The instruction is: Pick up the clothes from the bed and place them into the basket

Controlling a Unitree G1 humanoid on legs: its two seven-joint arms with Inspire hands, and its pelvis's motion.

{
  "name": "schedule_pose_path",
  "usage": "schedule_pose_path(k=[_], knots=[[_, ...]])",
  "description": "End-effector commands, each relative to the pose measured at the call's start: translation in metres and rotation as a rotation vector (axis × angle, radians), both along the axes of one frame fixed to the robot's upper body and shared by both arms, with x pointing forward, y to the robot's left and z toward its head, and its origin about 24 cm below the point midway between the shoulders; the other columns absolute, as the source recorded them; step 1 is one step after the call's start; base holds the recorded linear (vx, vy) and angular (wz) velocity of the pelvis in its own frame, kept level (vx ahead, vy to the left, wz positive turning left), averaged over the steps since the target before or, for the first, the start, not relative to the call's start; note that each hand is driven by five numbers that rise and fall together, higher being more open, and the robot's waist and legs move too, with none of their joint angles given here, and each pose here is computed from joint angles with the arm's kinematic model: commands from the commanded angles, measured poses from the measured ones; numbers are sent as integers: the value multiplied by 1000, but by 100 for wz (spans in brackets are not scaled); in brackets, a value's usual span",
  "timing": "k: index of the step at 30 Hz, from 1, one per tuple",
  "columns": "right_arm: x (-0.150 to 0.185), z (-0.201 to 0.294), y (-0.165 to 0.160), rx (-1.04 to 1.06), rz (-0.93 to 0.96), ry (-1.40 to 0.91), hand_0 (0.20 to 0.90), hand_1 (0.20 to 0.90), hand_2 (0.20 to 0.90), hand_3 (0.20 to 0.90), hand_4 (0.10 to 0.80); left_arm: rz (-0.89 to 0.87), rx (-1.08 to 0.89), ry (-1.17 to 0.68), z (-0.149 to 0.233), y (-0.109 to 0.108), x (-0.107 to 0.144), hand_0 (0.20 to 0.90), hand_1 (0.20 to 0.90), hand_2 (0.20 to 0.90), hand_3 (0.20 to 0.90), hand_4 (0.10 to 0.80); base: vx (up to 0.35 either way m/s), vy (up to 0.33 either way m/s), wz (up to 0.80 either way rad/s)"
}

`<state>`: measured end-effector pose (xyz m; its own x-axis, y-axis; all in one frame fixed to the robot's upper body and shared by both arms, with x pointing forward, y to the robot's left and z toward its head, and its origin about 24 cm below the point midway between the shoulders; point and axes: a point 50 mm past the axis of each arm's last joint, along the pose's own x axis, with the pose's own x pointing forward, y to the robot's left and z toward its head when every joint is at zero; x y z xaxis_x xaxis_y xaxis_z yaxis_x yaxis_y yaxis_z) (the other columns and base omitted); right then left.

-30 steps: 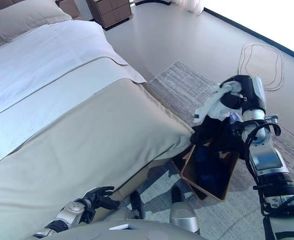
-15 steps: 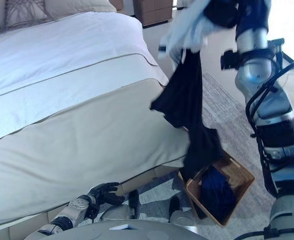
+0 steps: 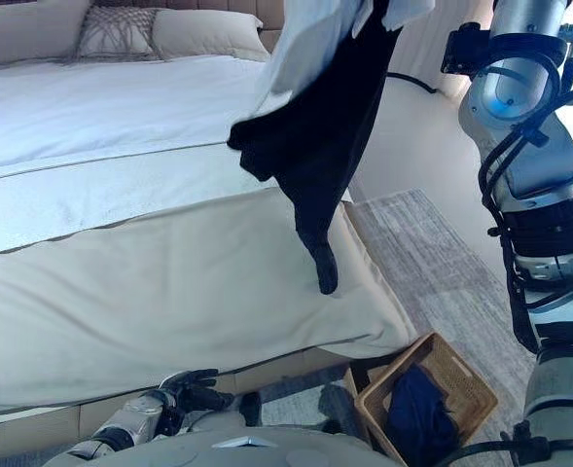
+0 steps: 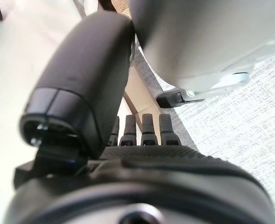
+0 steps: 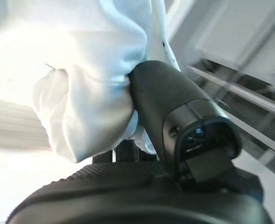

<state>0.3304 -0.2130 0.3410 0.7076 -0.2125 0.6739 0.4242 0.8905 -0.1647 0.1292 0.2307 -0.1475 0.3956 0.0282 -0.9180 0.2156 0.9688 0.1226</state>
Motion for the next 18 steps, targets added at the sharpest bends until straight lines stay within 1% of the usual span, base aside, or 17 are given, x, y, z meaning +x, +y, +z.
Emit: schedule_pose_path(k=[1, 2, 4, 5, 7, 9, 11, 12, 13, 18], knots=[[-4, 36, -1, -75, 70, -40, 794, 794, 794, 776, 676, 12, 85, 112, -2, 30, -28, 900, 900, 900, 900, 800, -8, 30, 14], [-2, 31, -1, -95, 82, -8, 900, 900, 900, 900, 800, 15, 85, 111, -2, 30, -29, 900, 900, 900, 900, 800, -5, 25, 9], [9, 6, 1, -170, 142, 139, 900, 900, 900, 900, 800, 23, 86, 109, -2, 31, -30, 900, 900, 900, 900, 800, 13, 32, 8], [10, 2, 2, -184, 155, 165, 900, 900, 900, 900, 800, 24, 86, 108, -2, 32, -30, 900, 900, 900, 900, 800, 23, 40, 11], [24, -34, 7, -328, 234, 438, 900, 900, 900, 900, 800, 37, 87, 106, -1, 34, -30, 900, 900, 900, 900, 800, 6, 28, 8], [30, -58, 6, -399, 274, 599, 900, 900, 900, 900, 800, 43, 91, 99, 0, 35, -28, 900, 900, 900, 900, 800, 0, 0, 0], [33, -73, 8, -465, 317, 694, 900, 900, 900, 900, 800, 51, 96, 96, 0, 37, -29, 900, 900, 900, 900, 800, -7, -3, 2], [34, -79, 9, -485, 328, 728, 629, 629, 629, 584, 484, 53, 99, 96, 0, 38, -30, 900, 900, 900, 900, 800, -4, -7, 4], [35, -82, 11, -515, 337, 739, 300, 300, 300, 200, 100, 55, 103, 97, 0, 40, -32, 900, 900, 900, 900, 800, 0, -7, 3], [38, -82, 17, -523, 356, 724, 300, 300, 300, 200, 100, 48, 115, 97, 0, 43, -37, 900, 900, 900, 900, 800, 2, -9, 4]])
